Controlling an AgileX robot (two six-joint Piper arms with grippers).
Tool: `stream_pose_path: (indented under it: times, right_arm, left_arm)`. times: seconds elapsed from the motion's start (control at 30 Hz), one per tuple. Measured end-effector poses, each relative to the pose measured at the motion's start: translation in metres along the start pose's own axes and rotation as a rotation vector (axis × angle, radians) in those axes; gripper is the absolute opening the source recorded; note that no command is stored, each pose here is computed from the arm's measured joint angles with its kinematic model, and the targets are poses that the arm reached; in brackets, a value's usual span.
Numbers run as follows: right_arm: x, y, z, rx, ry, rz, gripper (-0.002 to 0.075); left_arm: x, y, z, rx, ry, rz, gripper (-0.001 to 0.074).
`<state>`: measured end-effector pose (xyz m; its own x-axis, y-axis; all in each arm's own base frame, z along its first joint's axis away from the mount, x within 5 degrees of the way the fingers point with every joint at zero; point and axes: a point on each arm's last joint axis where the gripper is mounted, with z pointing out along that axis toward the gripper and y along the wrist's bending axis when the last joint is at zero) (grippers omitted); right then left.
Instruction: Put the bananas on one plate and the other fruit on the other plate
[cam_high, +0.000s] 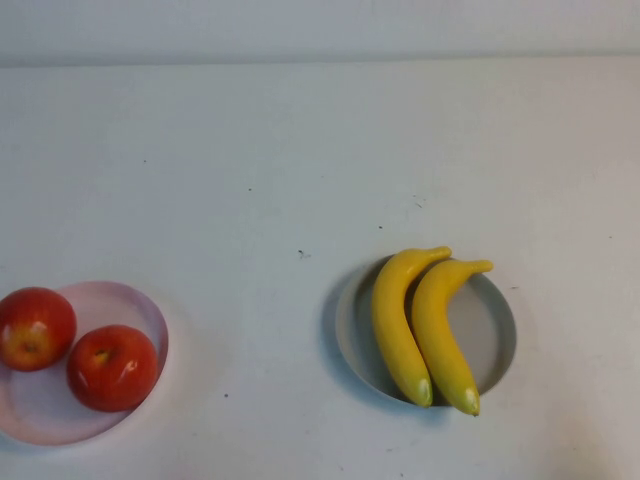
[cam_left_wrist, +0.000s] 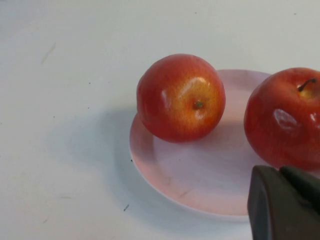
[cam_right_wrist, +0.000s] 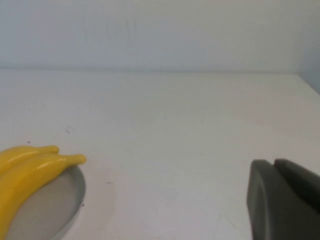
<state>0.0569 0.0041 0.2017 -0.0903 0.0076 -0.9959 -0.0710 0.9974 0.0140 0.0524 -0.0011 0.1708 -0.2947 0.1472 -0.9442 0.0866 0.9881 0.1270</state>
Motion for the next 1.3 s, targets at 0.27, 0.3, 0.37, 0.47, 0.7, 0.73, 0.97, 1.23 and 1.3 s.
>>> stream_pose_path:
  times: [0.27, 0.3, 0.37, 0.47, 0.7, 0.73, 0.97, 1.23, 1.3]
  right_arm:
    - [0.016, -0.001, -0.001, 0.018, 0.092, 0.005, -0.0015]
    - [0.019, -0.001, 0.0, 0.018, 0.097, 0.006, -0.0015]
    - [0.021, -0.001, 0.0, 0.016, 0.117, 0.015, -0.0015]
    - [0.026, -0.001, -0.001, 0.014, 0.162, 0.028, -0.0015]
    - [0.027, -0.001, -0.001, 0.013, 0.182, 0.033, -0.0015]
    - [0.027, -0.001, -0.001, 0.013, 0.182, 0.033, -0.0015]
    - [0.027, -0.001, -0.001, 0.013, 0.182, 0.034, -0.0015]
    - [0.027, -0.001, -0.001, 0.013, 0.182, 0.034, -0.0015]
    - [0.027, -0.001, -0.001, 0.013, 0.182, 0.034, -0.0015]
  left_arm:
    - [0.0, 0.0, 0.0, 0.0, -0.002, 0.0, -0.0005]
    - [0.0, 0.0, 0.0, 0.0, -0.002, 0.0, -0.0005]
    - [0.0, 0.0, 0.0, 0.0, -0.002, 0.0, -0.0005]
    - [0.0, 0.0, 0.0, 0.0, -0.002, 0.0, -0.0005]
    - [0.0, 0.0, 0.0, 0.0, -0.002, 0.0, -0.0005]
    - [0.0, 0.0, 0.0, 0.0, -0.002, 0.0, -0.0005]
    - [0.0, 0.0, 0.0, 0.0, -0.002, 0.0, -0.0005]
    - [0.0, 0.0, 0.0, 0.0, -0.002, 0.0, -0.0005]
    - [0.0, 0.0, 0.0, 0.0, -0.002, 0.0, -0.0005]
